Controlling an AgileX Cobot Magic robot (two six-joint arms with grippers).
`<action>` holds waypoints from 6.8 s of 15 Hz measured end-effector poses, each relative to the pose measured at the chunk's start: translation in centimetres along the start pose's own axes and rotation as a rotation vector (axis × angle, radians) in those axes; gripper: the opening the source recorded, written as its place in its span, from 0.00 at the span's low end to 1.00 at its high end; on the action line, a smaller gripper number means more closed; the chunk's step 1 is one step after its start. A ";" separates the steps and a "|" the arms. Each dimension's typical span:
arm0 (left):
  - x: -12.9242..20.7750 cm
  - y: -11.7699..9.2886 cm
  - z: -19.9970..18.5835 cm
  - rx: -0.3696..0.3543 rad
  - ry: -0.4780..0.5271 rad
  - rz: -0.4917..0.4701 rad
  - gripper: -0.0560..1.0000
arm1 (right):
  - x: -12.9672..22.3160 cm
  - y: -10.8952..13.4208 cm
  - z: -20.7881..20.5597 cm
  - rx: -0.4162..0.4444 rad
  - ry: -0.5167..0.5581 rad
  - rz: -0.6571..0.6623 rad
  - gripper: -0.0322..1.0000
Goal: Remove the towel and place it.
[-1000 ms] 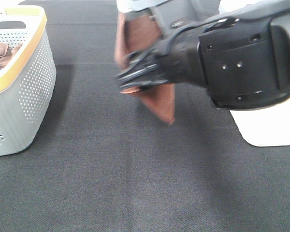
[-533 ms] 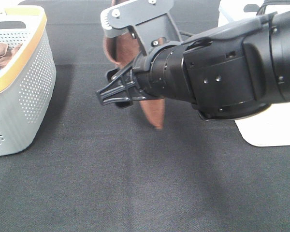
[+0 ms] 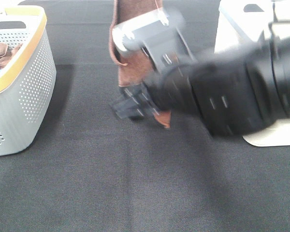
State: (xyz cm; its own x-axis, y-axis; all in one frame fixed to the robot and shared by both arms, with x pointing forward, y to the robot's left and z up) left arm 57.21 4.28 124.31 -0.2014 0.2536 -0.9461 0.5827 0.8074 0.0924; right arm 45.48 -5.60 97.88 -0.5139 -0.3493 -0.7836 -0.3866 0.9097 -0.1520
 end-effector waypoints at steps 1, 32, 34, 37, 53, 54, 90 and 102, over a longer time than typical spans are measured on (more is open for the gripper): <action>0.0 0.0 0.0 0.000 0.000 0.000 0.05 | 0.5 -0.4 -0.3 0.012 0.008 0.024 0.77; -0.1 -1.5 -0.1 0.054 -0.001 -0.043 0.05 | -3.2 1.0 -2.4 -0.184 -0.116 0.134 0.91; -0.1 -1.5 -0.1 0.053 0.002 -0.042 0.05 | -3.0 0.9 -1.9 -0.150 -0.114 0.125 0.89; 0.0 -1.5 -0.1 0.053 0.005 -0.042 0.05 | -2.9 0.9 -1.4 -0.127 -0.119 0.104 0.78; 0.3 -1.5 -0.1 0.050 0.035 -0.038 0.05 | -2.0 1.5 1.1 -0.071 -0.061 0.027 0.03; 0.6 -1.1 -0.1 0.012 0.065 -0.007 0.05 | -2.0 1.5 1.0 -0.068 -0.038 -0.007 0.03; 6.7 12.7 6.3 -0.360 0.146 -0.086 0.05 | -17.8 -18.4 4.4 0.090 0.001 0.118 0.03; 15.8 15.2 12.5 -0.350 0.409 -0.224 0.05 | -14.2 -18.0 12.5 0.134 0.284 0.036 0.03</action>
State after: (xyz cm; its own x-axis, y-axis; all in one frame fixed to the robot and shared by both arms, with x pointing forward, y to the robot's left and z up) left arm 72.76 13.89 106.85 -0.6177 0.1857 -0.7642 0.2104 0.9753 0.0670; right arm 69.29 -14.18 104.23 -0.7260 -0.3483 -0.5929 -0.2698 0.9374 -0.2203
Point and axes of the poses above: a point on each arm's last joint axis where the gripper is mounted, z pointing out along that axis toward the gripper, y along the wrist's bending axis when the last joint is at zero, x = y × z, the point moved 1 cm from there along z, pointing out along that axis toward the gripper, and after that the axes turned 3 degrees about z, right-handed, at the moved point
